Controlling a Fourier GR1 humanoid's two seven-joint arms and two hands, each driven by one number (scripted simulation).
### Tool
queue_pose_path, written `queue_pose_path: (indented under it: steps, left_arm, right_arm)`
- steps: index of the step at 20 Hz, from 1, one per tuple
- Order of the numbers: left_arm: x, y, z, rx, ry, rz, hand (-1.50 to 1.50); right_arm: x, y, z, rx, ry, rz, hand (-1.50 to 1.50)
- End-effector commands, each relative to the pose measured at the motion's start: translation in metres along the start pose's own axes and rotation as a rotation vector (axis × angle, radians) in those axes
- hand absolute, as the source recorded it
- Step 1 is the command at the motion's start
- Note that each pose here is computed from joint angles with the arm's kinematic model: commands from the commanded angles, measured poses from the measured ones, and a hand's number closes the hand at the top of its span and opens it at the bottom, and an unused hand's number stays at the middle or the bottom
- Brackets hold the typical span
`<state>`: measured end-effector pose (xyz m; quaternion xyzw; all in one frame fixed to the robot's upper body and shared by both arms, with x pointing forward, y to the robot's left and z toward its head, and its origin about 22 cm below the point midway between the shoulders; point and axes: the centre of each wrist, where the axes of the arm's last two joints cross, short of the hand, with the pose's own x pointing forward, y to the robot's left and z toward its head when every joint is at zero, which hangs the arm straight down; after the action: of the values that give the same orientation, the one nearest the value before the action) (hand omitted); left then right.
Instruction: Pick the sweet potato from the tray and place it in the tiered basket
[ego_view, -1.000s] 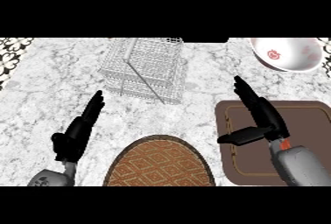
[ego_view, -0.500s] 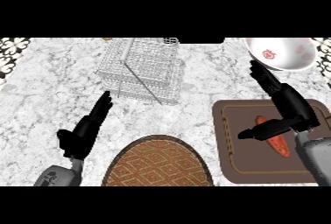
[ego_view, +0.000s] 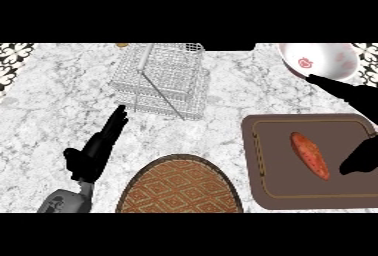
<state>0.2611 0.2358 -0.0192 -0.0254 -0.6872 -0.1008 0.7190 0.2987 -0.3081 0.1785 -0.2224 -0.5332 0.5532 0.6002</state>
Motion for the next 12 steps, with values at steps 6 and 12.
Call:
queue_pose_path:
  steps: [6,12]
  left_arm:
    - [-0.006,0.0,0.009,0.009,0.001,0.015,0.0]
    - [0.0,0.005,-0.01,0.002,-0.024,-0.006,0.0]
  right_arm:
    - [0.045,0.004,0.037,0.221,0.129,0.224,-1.5]
    - [0.065,-0.002,0.042,0.155,0.19,0.228,-1.5]
